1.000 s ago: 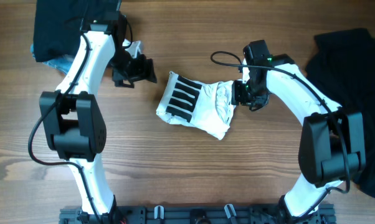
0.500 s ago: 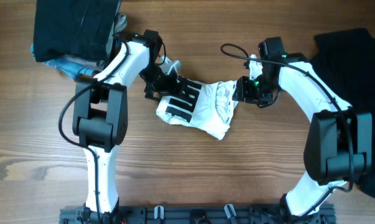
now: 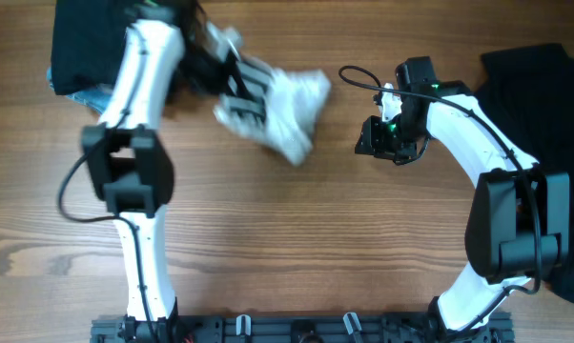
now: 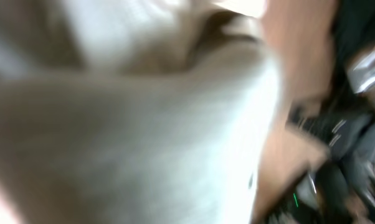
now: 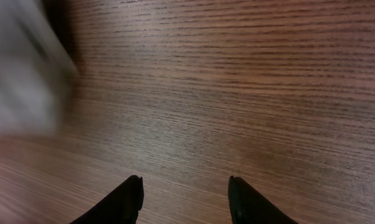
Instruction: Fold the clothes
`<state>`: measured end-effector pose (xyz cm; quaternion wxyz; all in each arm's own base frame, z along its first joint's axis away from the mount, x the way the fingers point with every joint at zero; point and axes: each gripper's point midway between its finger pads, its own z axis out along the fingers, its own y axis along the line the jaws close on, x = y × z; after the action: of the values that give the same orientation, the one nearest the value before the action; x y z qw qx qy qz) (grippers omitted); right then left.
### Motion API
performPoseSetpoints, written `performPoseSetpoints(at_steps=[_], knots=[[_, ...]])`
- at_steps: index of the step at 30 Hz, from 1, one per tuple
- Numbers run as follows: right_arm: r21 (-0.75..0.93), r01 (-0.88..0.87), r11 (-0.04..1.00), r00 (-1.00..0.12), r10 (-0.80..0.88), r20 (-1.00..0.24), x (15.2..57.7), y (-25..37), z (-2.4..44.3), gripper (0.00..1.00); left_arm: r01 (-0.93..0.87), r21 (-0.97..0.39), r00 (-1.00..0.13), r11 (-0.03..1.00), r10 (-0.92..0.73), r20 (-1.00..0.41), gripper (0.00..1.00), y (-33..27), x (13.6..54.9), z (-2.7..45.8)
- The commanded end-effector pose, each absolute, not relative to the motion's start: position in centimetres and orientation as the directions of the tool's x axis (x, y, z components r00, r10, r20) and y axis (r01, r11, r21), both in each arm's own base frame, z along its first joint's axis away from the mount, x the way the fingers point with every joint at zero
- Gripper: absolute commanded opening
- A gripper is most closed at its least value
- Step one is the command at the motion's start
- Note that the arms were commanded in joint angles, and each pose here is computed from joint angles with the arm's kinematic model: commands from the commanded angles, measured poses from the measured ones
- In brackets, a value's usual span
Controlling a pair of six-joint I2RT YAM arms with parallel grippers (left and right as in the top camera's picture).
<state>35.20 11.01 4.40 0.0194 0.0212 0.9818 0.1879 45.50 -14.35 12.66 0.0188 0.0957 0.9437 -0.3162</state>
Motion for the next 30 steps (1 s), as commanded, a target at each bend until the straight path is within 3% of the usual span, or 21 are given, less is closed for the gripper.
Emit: performPoseSetpoints(at_steps=[1,7,12,13,14,15,19,22,26,28,30], knots=[[0.400,0.069,0.914,-0.993,0.102,-0.062,36.2,11.3,6.1,0.48,0.307,-0.565,-0.906,0.766,0.053,-0.420,0.04,-11.0,51.9,20.4],[0.400,0.112,0.910,-0.990,0.138,-0.036,35.9,11.2,6.0,0.49,0.234,-0.497,-0.749,0.836,-0.171,-0.640,0.04,-0.9,59.1,23.8],[0.400,0.114,0.909,-0.989,0.140,-0.037,36.0,11.2,6.1,0.49,0.037,-0.497,-0.651,0.867,-0.356,-0.670,0.08,12.7,59.1,24.4],[0.400,0.117,0.909,-0.989,0.143,-0.036,36.0,11.2,6.1,0.49,0.006,-0.501,-0.648,0.865,-0.378,-0.661,0.45,14.5,58.8,23.8],[0.400,0.117,0.909,-0.989,0.143,-0.036,36.0,11.2,6.1,0.49,-0.024,-0.508,-0.650,0.861,-0.399,-0.647,0.95,15.9,58.4,23.0],[0.400,0.118,0.909,-0.989,0.144,-0.035,36.0,11.2,6.1,0.49,-0.054,-0.518,-0.659,0.854,-0.420,-0.624,1.00,17.0,58.1,21.9],[0.409,0.120,0.904,-0.989,0.144,-0.029,35.9,11.4,6.1,0.49,-0.253,-0.521,-0.718,0.815,-0.519,-0.464,1.00,20.6,54.3,17.6],[0.416,0.112,0.903,-0.990,0.136,-0.029,35.5,11.5,6.6,0.46,-0.302,-0.554,-0.704,0.776,-0.573,-0.419,1.00,22.1,51.2,19.7],[0.366,0.056,0.929,-0.964,0.145,-0.223,36.4,10.1,12.1,0.49,-0.069,-0.656,-0.648,0.752,-0.534,-0.543,1.00,19.2,48.3,30.5],[0.333,-0.013,0.943,-0.896,0.137,-0.423,36.7,9.0,18.2,0.53,0.091,-0.512,-0.598,0.854,-0.365,-0.714,1.00,15.9,45.6,37.0],[0.325,-0.076,0.943,-0.829,0.121,-0.546,36.1,8.8,22.5,0.57,0.141,-0.376,-0.573,0.916,-0.234,-0.786,1.00,13.7,43.4,39.9]])
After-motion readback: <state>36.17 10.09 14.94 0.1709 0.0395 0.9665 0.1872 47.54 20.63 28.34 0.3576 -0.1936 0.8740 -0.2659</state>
